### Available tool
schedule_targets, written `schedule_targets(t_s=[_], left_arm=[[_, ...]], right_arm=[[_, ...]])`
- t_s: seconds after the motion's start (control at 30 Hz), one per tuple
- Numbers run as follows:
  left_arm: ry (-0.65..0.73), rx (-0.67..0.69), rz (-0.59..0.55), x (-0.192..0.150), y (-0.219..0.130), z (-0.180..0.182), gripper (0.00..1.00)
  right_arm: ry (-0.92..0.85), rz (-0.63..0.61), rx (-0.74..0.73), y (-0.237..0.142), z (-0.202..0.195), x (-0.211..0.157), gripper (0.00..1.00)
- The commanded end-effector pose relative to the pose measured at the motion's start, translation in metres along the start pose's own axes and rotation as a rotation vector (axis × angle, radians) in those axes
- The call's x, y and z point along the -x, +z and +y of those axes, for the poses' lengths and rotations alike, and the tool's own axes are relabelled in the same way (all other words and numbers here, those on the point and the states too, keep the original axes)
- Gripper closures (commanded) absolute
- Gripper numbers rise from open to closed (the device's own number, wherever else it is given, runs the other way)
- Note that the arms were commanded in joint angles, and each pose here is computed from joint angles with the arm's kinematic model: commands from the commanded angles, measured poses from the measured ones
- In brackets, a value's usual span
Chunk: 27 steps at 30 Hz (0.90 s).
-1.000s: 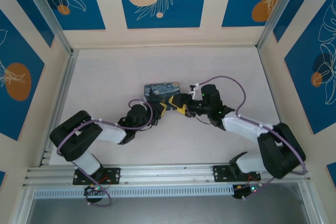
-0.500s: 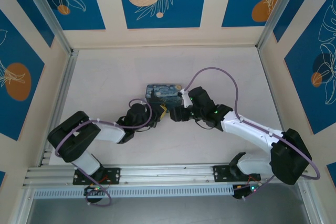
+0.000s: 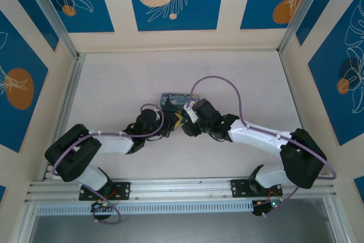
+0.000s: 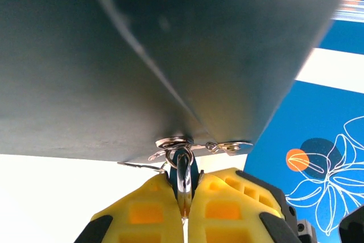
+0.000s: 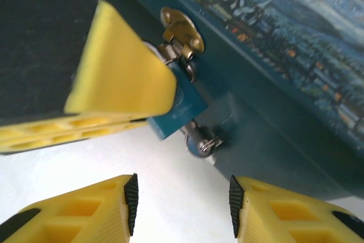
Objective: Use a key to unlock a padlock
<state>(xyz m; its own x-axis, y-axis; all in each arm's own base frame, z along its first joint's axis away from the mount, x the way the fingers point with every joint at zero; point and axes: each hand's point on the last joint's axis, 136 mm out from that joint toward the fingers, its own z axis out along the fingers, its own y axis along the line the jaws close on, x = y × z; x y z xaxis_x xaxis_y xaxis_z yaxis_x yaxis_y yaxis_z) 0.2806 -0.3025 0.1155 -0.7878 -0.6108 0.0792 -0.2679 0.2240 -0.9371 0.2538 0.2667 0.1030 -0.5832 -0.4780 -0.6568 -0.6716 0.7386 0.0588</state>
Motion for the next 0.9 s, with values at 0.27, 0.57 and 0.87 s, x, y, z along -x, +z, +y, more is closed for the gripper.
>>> schedule_targets(t_s=[0.27,0.57,0.87], left_arm=[[0.037,-0.072,0.023,-0.002,-0.003,-0.030,1.00],[0.036,-0.076,0.024,-0.002,-0.002,-0.030,1.00],[0.036,-0.067,0.032,-0.003,-0.001,-0.027,1.00]], right_arm=[[-0.042,-0.044,-0.013,0.007,0.002,0.027,0.59],[-0.045,-0.031,-0.029,0.013,-0.002,0.025,0.62],[0.012,-0.073,0.019,0.006,0.000,0.039,0.89]])
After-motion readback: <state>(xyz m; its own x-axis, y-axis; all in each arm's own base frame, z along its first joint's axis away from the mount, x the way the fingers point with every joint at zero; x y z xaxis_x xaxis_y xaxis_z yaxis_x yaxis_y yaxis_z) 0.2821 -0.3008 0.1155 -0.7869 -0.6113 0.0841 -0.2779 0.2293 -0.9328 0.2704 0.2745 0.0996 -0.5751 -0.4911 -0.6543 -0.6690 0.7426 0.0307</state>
